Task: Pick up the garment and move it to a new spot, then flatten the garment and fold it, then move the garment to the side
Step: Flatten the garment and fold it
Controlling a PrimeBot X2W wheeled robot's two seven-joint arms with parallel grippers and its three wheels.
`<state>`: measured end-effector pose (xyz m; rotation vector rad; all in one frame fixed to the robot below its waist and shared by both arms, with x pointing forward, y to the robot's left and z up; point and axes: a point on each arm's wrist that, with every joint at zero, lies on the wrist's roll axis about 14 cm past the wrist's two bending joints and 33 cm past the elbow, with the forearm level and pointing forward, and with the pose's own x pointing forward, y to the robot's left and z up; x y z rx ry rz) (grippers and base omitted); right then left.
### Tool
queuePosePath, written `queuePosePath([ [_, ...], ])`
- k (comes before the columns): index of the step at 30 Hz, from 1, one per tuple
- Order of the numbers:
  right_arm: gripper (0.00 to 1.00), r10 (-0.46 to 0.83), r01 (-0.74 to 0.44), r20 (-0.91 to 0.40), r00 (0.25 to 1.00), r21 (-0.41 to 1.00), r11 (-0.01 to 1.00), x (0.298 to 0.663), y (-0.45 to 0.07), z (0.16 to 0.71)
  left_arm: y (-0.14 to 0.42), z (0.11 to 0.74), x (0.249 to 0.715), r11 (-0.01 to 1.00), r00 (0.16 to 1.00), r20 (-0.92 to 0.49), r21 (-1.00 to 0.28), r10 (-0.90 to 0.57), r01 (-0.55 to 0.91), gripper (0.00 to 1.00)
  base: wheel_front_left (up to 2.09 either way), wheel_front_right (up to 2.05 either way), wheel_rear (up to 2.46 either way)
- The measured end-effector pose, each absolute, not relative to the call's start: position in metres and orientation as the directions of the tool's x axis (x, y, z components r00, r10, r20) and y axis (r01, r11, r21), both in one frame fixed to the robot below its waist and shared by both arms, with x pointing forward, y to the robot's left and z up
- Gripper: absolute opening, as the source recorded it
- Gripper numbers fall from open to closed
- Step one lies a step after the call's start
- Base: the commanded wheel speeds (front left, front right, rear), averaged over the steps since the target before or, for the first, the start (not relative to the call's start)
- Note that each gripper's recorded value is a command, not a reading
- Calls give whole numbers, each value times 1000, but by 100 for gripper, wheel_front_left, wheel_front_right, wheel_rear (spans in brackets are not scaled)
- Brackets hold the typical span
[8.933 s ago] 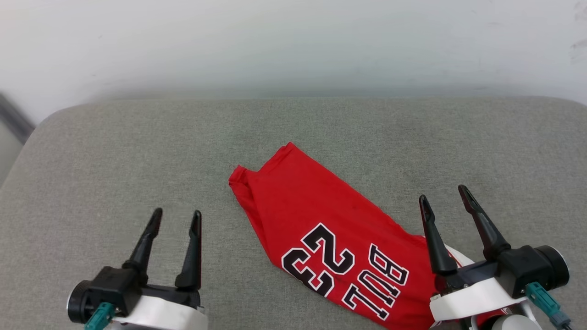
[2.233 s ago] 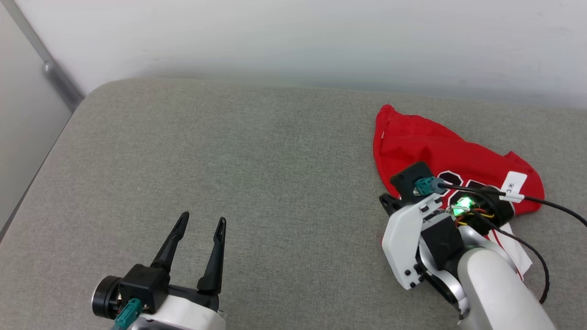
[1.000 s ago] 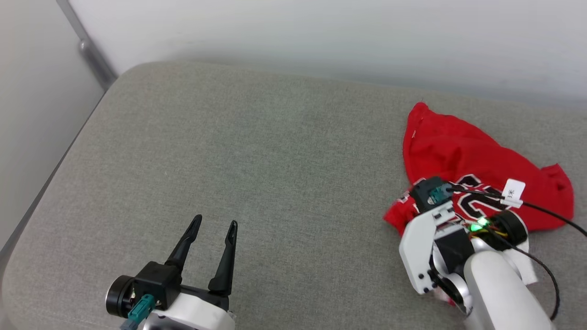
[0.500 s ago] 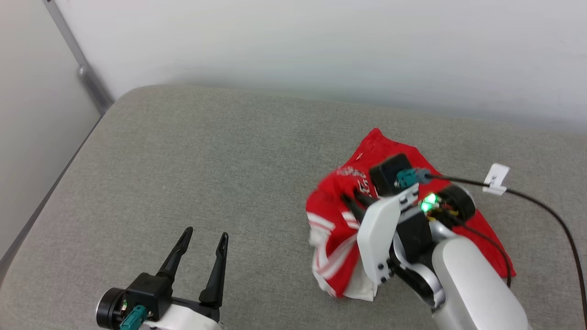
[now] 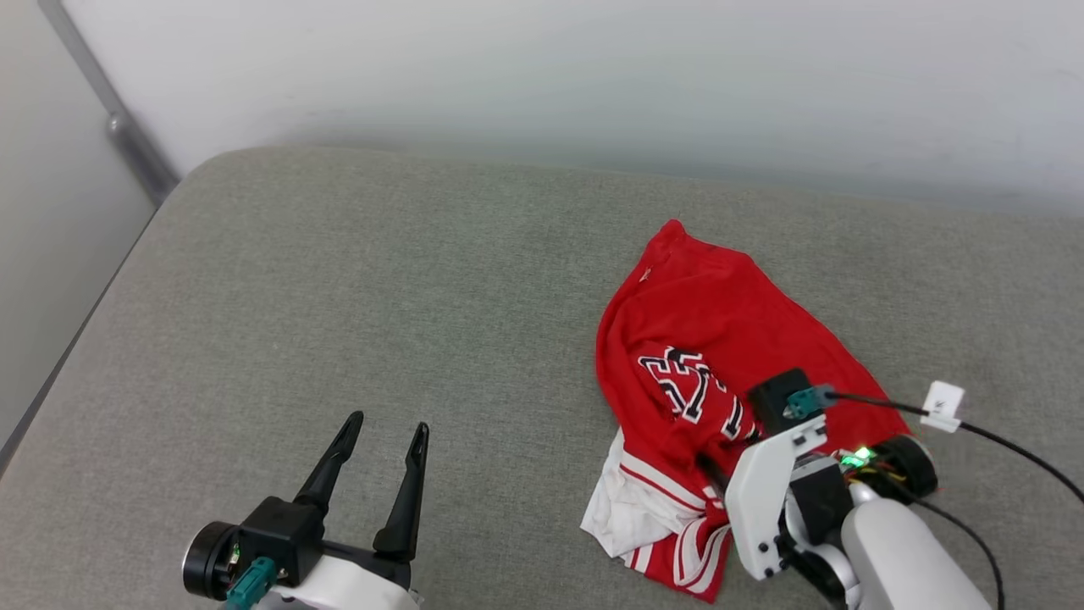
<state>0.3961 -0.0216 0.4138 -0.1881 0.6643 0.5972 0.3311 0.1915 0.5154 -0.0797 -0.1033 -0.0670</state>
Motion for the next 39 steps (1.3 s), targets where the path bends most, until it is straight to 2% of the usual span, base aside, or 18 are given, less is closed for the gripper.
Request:
queuePosePath([
  [6, 100, 449, -496, -466, 763, 24, 868, 422, -39, 459, 183, 521, 338, 991, 988, 124, -87, -87, 98, 100, 0, 0, 0],
  [13, 100, 409, -412, -130, 903, 3, 911, 431, -76, 541, 171, 532, 346, 984, 980, 166, -124, -109, 131, 100, 0, 0, 0],
  [19, 100, 316, -320, 82, 945, 53, 946, 414, -110, 567, 155, 530, 353, 973, 975, 162, -149, -152, 177, 100, 0, 0, 0],
  [26, 100, 224, -235, 201, 954, 28, 972, 403, -135, 574, 122, 517, 365, 937, 956, 106, -193, -274, 290, 100, 0, 0, 0],
  [31, 100, 189, -193, 207, 960, -4, 981, 404, -147, 571, 89, 495, 381, 884, 888, -110, -205, -447, 420, 100, 0, 0, 0],
  [35, 100, 165, -167, 194, 967, -8, 986, 406, -155, 565, 55, 470, 375, 812, 747, -319, -253, -583, 525, 100, 0, 0, 0],
  [39, 100, 154, -155, 171, 973, -8, 988, 408, -157, 555, 45, 455, 379, 780, 642, -456, -248, -617, 574, 100, 0, 0, 0],
])
